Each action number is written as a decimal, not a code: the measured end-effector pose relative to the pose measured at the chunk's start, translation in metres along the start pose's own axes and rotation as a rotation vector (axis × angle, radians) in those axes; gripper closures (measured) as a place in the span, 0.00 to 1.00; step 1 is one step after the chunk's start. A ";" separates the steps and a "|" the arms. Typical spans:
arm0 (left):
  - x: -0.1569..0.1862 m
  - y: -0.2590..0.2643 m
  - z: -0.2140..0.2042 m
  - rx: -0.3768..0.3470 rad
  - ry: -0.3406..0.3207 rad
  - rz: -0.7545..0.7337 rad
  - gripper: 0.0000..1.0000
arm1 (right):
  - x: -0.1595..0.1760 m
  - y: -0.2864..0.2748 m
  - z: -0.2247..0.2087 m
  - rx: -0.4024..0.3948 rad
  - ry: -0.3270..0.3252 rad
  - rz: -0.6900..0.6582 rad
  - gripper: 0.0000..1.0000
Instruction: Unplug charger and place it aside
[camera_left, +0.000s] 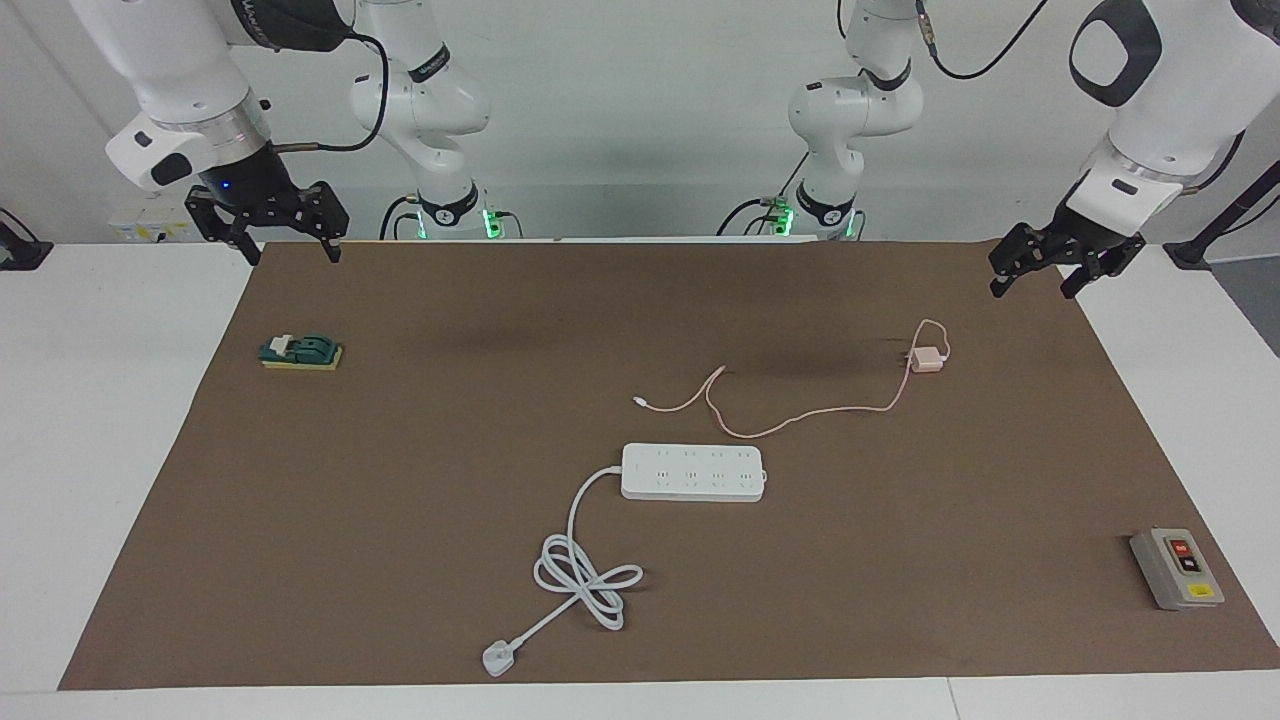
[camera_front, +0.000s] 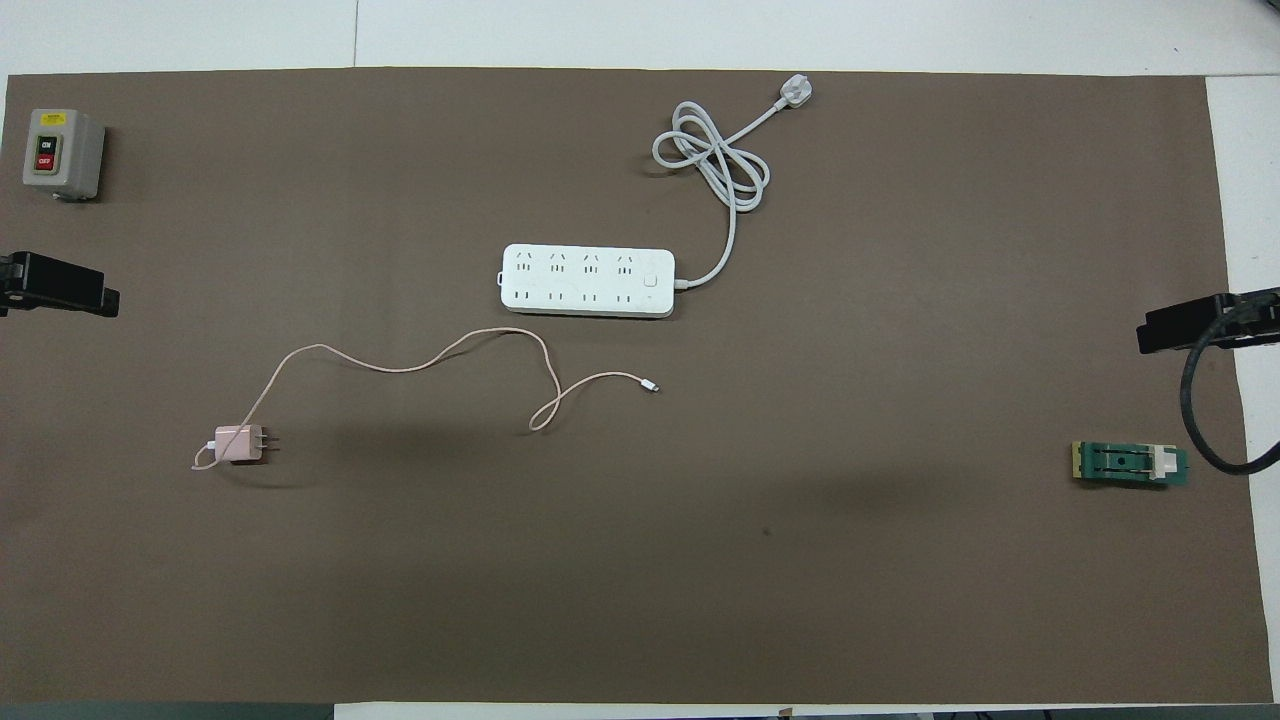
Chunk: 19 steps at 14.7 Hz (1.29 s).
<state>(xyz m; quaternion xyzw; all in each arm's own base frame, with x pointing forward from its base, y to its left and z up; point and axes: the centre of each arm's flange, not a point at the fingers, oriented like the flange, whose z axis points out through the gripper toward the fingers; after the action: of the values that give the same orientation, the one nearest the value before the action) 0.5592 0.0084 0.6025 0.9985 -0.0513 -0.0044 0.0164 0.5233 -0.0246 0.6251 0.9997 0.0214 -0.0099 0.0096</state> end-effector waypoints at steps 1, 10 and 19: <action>0.000 0.003 0.000 0.000 -0.001 0.005 0.00 | 0.000 -0.001 0.000 0.000 0.000 -0.001 0.00; 0.003 0.033 0.005 -0.001 -0.020 0.056 0.00 | 0.000 -0.001 0.000 0.000 0.000 0.003 0.00; 0.002 0.032 0.011 0.003 -0.033 0.056 0.00 | 0.000 -0.002 0.000 0.000 0.000 0.013 0.00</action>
<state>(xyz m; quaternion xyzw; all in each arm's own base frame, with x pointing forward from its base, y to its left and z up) 0.5579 -0.0244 0.5926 0.9965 -0.0793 -0.0202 0.0144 0.5233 -0.0228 0.6253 0.9998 0.0148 -0.0096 0.0098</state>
